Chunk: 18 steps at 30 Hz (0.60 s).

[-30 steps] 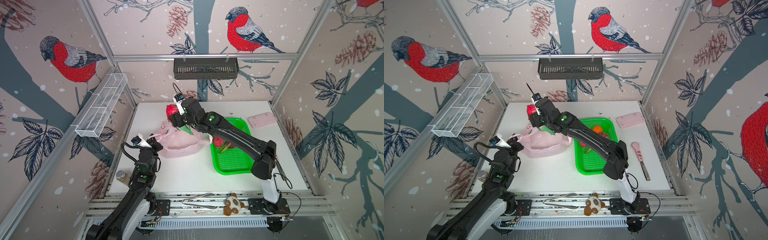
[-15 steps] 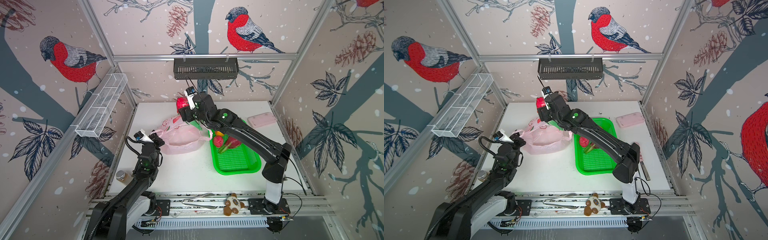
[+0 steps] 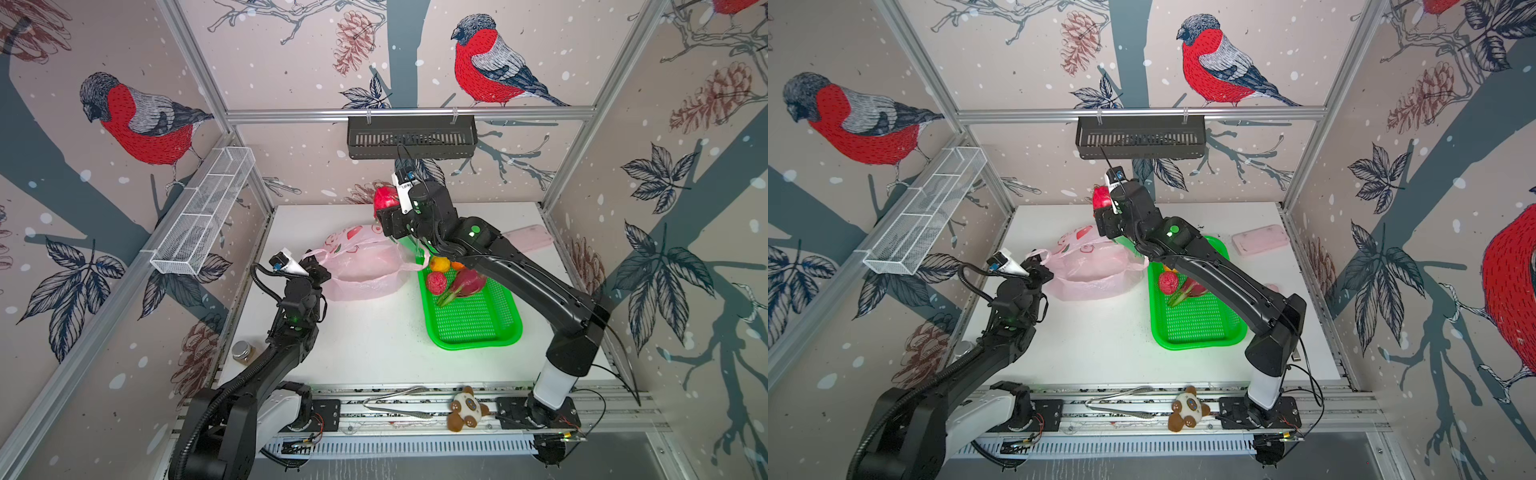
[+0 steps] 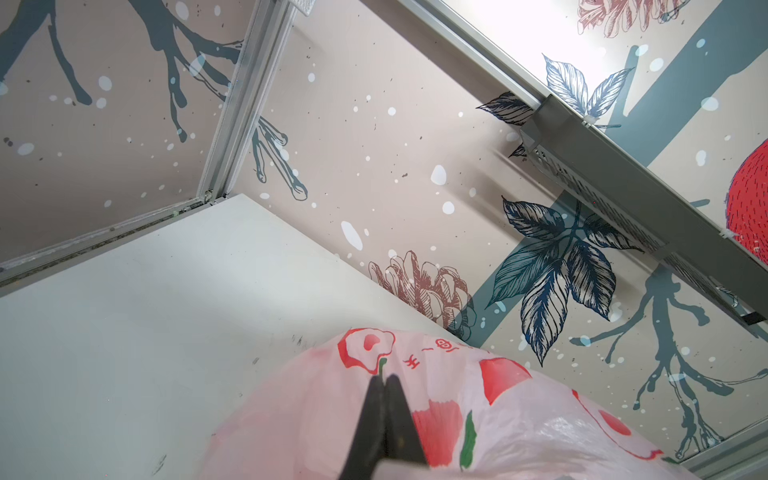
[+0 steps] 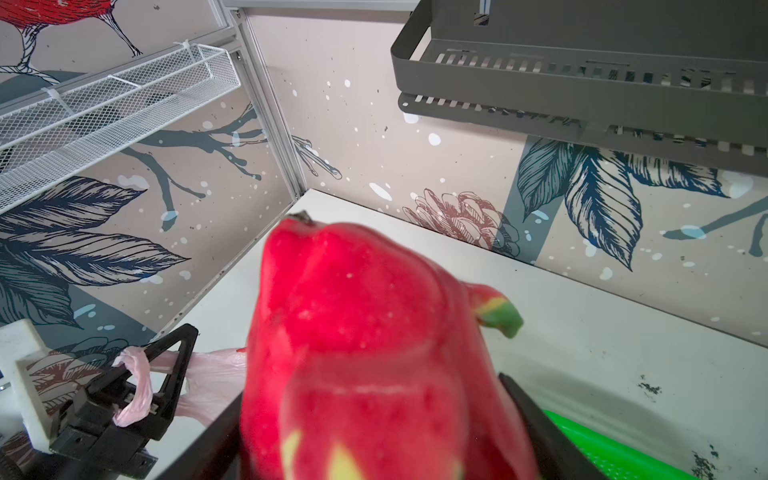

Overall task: Untie the knot of the plastic bag and take out the fruit
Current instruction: 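Lift the dragon fruit out of the pink bag and carry it over the green basket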

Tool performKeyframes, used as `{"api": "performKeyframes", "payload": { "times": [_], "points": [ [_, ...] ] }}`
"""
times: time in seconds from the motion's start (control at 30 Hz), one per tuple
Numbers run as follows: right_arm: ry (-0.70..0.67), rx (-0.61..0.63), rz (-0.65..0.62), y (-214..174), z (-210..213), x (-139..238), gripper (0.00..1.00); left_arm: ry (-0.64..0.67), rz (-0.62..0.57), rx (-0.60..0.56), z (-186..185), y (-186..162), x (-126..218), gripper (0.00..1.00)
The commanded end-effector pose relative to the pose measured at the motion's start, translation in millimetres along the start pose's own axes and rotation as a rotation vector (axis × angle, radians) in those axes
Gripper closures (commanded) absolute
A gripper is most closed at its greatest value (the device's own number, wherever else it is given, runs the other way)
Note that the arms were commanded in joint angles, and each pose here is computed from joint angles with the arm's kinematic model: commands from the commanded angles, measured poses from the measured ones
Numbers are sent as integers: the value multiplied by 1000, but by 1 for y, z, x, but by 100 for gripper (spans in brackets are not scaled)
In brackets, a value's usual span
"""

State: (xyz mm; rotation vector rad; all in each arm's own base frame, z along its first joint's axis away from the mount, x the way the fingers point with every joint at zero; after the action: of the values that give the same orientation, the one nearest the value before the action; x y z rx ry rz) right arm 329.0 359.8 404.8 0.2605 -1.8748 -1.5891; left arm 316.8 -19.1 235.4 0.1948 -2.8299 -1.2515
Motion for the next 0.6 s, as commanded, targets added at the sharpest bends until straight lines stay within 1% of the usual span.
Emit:
{"api": "performKeyframes", "payload": {
  "times": [0.0, 0.17, 0.23, 0.43, 0.57],
  "points": [
    [-40, -31, -96, 22, -12, 10, 83, 31, -10, 18, 1, 5, 1, 88],
    [-83, -37, -92, 18, -25, 17, 83, 54, 0, 15, 2, 8, 6, 65],
    [-103, -37, -84, 14, -31, 19, 83, 55, 9, 7, 1, 10, 7, 59],
    [-141, -60, -56, -3, -47, 25, 83, 40, 49, -3, -4, 11, 13, 48],
    [-156, -78, -42, -12, -55, 27, 83, 20, 69, -9, -10, 14, 19, 43]
  ]
}}
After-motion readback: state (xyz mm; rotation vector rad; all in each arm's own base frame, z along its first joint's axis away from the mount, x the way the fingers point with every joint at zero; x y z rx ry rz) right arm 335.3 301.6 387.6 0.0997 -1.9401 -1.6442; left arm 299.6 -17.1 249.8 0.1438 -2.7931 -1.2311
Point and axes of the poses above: each gripper's point midway between its finger pads, its own x axis back along the fingers, its own z axis along the line the jaws close on, y = z × x, the point moved 4 cm from there along x, back along the fingers, and after that the axes turned 9 degrees about x, right-handed, at the moved point
